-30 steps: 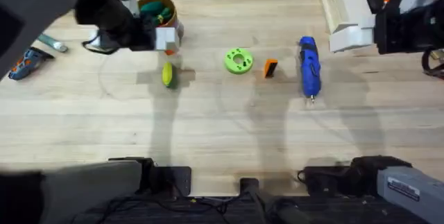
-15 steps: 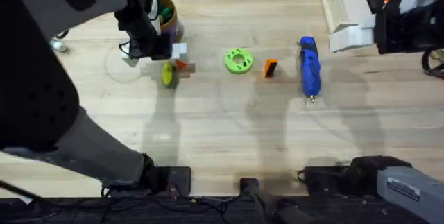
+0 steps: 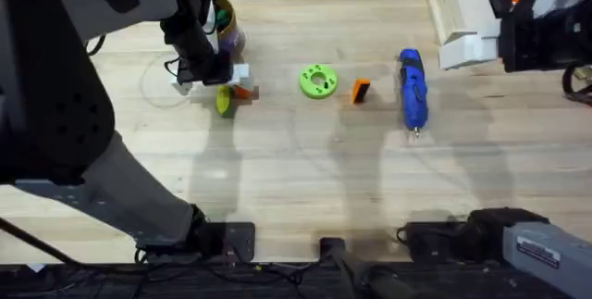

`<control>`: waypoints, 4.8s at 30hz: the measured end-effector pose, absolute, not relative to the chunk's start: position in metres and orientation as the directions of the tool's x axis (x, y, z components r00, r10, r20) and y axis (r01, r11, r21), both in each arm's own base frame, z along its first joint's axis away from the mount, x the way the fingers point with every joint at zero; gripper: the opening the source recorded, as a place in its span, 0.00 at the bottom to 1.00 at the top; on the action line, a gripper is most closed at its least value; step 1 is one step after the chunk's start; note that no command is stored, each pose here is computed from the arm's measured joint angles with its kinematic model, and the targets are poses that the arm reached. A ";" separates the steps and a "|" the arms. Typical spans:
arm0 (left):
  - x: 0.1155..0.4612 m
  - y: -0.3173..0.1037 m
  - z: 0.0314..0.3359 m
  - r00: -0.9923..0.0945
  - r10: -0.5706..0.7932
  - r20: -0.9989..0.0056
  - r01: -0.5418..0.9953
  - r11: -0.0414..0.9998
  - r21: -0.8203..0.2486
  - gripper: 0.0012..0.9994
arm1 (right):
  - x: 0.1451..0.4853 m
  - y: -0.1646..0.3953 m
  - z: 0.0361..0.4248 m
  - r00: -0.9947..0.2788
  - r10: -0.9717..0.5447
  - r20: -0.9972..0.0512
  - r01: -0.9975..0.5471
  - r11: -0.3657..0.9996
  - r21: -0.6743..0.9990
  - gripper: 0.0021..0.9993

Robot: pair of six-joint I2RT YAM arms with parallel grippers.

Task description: Pick up the gripper from the table and insert it into the empty holder that is missing its gripper. Then pick up a screw, insert it into the mounting hole, and use the screwdriver to tighten it. Finally, clean up the table by picking up the vegetable and placing it into the bucket.

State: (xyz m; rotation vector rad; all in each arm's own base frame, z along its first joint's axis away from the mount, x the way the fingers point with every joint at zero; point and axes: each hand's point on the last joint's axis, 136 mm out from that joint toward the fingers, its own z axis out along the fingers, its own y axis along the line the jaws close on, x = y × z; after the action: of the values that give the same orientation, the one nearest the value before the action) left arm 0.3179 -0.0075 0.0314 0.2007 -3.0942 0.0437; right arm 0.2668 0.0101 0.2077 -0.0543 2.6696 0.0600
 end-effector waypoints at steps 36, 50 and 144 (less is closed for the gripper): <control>0.322 -0.016 0.039 -0.992 -0.122 0.041 -0.124 0.990 -0.063 0.01 | 0.267 0.010 0.208 -0.890 -0.028 -0.455 -0.049 0.998 0.033 0.99; 0.332 -0.050 0.185 -0.936 -0.039 -0.351 0.004 0.993 -0.121 0.86 | 0.267 0.010 0.208 -0.890 -0.028 -0.455 -0.049 0.998 0.033 0.99; 0.235 -0.056 0.223 0.078 0.134 -0.988 0.310 0.938 0.152 0.99 | 0.267 0.010 0.208 -0.890 -0.028 -0.455 -0.049 0.998 0.033 0.99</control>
State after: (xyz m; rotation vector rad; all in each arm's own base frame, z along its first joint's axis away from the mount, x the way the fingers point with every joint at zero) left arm 0.2353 -0.0560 0.2226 -1.1144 -4.5849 0.4175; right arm 0.2670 0.0101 0.2079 -0.0543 2.6688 0.0599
